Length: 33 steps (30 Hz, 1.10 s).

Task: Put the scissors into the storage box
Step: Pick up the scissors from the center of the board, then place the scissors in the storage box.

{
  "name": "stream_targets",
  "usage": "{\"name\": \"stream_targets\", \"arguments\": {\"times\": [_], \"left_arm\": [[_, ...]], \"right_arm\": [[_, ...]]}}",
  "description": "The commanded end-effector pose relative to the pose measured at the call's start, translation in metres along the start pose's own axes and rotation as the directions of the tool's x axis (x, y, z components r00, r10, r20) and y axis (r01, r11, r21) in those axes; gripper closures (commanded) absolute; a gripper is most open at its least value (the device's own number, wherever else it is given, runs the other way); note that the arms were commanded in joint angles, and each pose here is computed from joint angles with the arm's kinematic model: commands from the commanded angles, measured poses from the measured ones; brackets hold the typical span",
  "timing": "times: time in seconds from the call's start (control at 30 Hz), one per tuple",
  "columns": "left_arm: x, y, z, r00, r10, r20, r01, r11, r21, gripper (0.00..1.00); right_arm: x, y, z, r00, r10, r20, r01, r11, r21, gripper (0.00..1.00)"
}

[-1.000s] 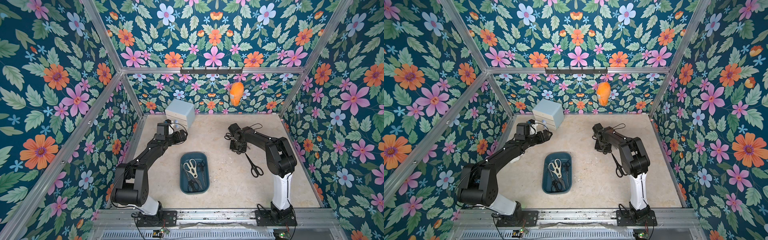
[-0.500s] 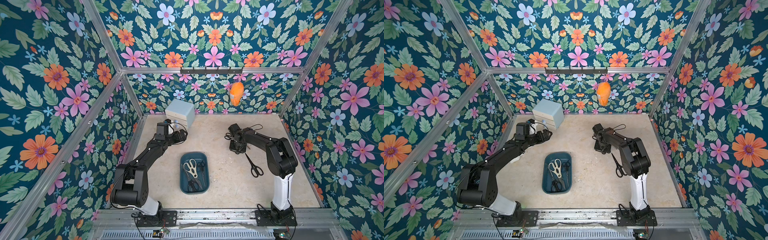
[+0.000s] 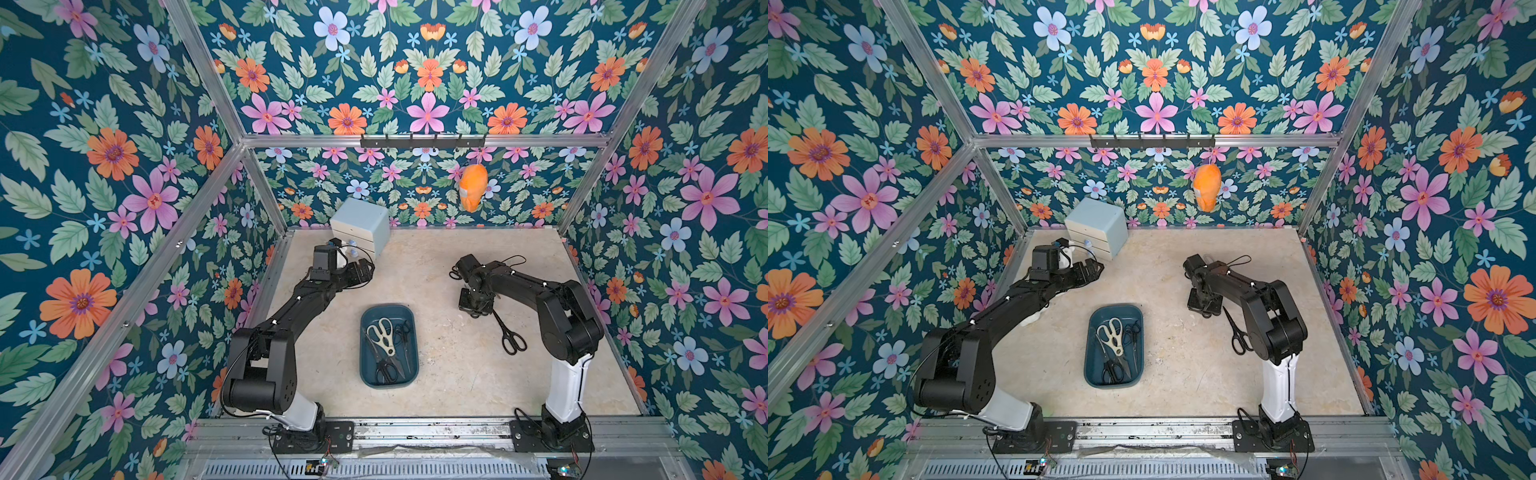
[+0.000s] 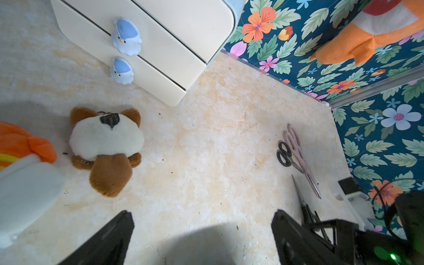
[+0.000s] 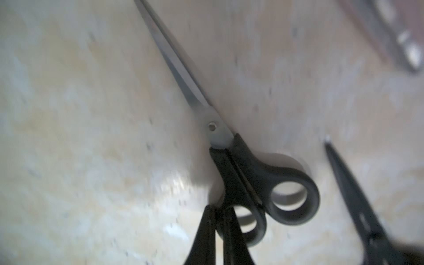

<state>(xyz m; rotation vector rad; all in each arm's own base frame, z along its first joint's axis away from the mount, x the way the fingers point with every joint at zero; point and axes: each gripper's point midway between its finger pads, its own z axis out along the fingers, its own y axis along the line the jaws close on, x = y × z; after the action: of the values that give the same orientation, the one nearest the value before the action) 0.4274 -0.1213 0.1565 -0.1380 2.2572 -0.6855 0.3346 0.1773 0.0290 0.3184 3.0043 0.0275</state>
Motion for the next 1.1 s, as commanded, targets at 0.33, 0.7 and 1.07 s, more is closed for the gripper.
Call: {"name": "stream_targets", "arguments": {"times": [0.33,0.7,1.07], "left_arm": [[-0.009,0.002,-0.002,0.999,0.011,0.034,-0.011,1.000,-0.020,0.01],[-0.018,0.024,-0.007,0.997,0.001,0.077,0.007,0.995,-0.102,0.01],[-0.024,0.033,-0.012,0.995,-0.018,0.103,0.031,0.992,-0.124,0.01]], "right_arm": [[0.057,0.056,-0.079,0.998,-0.052,0.037,0.055,0.994,-0.096,1.00],[0.109,0.170,-0.139,0.939,-0.306,0.156,0.337,0.910,-0.241,1.00],[0.186,0.202,-0.112,0.867,-0.495,0.062,0.493,0.832,-0.255,1.00]]}}
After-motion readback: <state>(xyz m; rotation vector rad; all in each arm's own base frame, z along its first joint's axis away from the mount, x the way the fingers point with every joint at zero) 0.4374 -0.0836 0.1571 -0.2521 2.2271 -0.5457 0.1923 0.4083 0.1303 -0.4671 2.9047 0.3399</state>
